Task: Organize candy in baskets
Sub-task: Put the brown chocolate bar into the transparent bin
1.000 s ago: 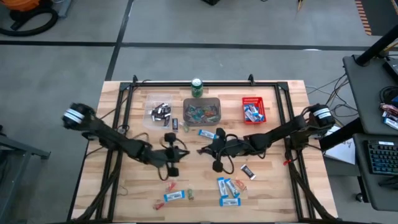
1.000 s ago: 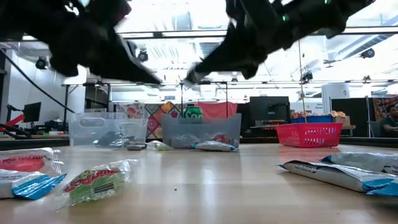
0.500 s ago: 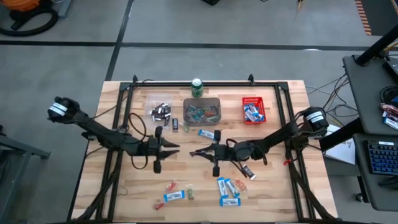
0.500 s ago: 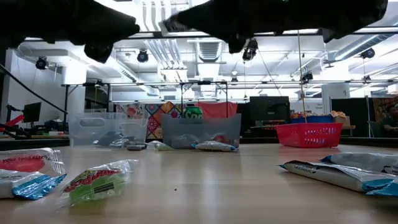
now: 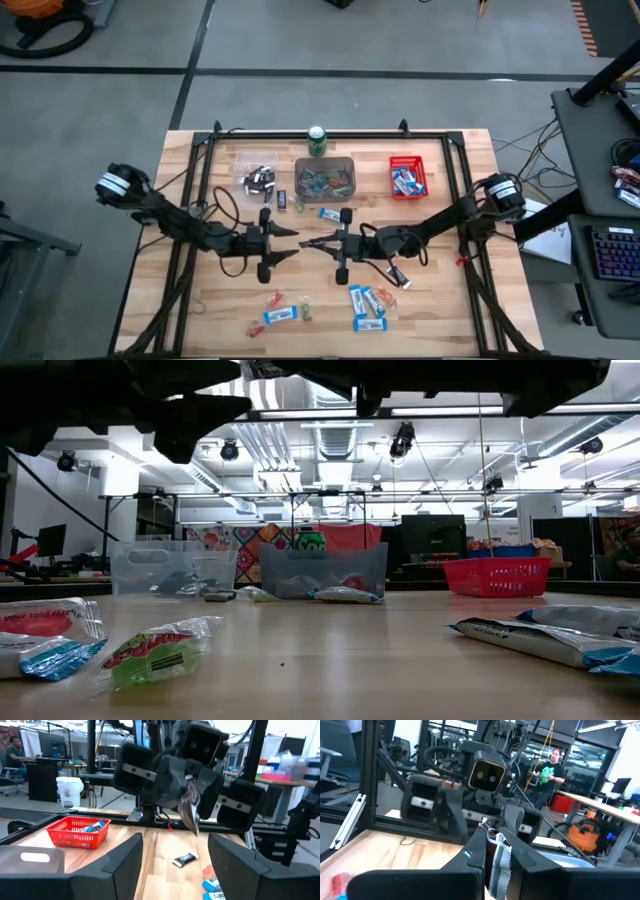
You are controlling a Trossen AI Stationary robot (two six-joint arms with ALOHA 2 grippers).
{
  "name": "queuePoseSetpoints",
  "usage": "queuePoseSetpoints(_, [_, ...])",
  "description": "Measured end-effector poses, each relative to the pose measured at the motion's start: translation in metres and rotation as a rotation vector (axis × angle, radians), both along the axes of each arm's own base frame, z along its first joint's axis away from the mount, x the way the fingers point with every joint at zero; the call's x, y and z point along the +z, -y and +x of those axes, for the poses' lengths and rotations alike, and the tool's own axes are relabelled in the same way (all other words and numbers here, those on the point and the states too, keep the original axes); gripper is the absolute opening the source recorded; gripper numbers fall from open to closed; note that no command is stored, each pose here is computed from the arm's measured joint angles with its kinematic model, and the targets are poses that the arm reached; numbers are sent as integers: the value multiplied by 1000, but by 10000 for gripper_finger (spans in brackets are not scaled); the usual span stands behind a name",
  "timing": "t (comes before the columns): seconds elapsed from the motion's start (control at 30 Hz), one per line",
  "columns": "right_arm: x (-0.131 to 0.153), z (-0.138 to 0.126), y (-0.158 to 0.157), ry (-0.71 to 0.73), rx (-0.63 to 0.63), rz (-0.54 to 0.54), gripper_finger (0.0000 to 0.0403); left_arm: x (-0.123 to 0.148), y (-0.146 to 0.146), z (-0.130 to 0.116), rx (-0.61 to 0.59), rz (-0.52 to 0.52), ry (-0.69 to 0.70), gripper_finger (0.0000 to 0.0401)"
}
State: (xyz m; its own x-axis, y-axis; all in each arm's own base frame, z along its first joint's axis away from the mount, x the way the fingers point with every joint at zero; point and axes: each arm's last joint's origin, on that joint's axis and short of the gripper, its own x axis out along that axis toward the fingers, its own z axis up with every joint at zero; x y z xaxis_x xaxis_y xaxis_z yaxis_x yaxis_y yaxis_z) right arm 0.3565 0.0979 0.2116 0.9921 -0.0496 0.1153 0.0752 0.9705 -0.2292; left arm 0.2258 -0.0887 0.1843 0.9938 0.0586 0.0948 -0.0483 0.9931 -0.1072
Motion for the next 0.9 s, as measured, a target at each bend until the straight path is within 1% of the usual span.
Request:
queuePoseSetpoints(0.1, [0, 0, 0, 0, -2, -18, 23, 2, 6, 13, 7, 21, 9, 203])
queuePoseSetpoints(0.2, [0, 0, 0, -10, -3, -36, 23, 6, 9, 22, 46, 19, 27, 196])
queuePoseSetpoints(0.33, [-2, 1, 0, -27, -3, -45, 28, 9, 11, 29, 76, 18, 33, 176])
queuePoseSetpoints(0.43, [-2, 1, 0, -29, -5, -27, 46, 8, 11, 29, 96, 22, 21, 136])
queuePoseSetpoints(0.6, [-2, 1, 1, -19, -13, -10, 80, 12, 10, 27, 91, 3, 25, 29])
queuePoseSetpoints(0.63, [-1, 0, 1, -16, -13, -9, 84, 13, 10, 27, 91, 1, 26, 16])
queuePoseSetpoints(0.67, [-1, 0, 1, -15, -14, -8, 86, 13, 10, 26, 92, -1, 27, 11])
queuePoseSetpoints(0.8, [3, -1, 2, -11, -58, 6, 103, 18, 8, 24, 116, 4, 11, 17])
queuePoseSetpoints(0.9, [9, -4, 3, 2, -104, 39, 118, 21, 3, 18, 216, 29, -57, 8])
